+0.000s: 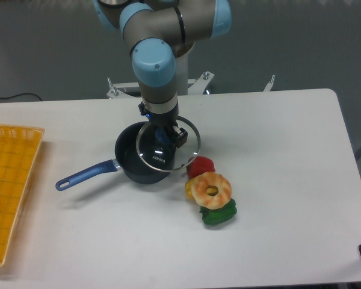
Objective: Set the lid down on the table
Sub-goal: 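Lift the glass lid off the blue saucepan and carry it sideways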
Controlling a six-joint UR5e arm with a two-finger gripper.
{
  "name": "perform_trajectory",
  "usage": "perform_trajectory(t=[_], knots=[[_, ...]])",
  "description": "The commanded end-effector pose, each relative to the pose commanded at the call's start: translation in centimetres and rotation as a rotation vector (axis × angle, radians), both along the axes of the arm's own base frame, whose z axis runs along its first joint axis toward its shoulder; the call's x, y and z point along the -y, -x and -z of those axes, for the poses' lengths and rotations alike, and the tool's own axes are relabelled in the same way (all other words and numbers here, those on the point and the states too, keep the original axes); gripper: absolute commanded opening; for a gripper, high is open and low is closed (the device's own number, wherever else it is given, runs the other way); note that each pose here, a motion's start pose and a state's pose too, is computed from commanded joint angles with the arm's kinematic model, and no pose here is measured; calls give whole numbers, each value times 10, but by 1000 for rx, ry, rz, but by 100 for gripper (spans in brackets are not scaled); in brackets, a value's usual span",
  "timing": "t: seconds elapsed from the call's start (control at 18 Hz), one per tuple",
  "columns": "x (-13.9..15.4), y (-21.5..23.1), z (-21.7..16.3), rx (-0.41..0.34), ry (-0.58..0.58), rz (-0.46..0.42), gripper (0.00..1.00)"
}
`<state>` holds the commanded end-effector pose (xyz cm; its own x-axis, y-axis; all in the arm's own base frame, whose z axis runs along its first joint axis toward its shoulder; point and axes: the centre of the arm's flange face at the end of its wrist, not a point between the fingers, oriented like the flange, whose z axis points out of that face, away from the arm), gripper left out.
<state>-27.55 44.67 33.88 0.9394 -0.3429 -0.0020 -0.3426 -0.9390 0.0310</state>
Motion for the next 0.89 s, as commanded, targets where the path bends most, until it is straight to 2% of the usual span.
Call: perform_trajectory(t=[0.39,0.89], knots=[[14,23,-2,4,3,21,67],[47,71,-2,8,5,43,67]])
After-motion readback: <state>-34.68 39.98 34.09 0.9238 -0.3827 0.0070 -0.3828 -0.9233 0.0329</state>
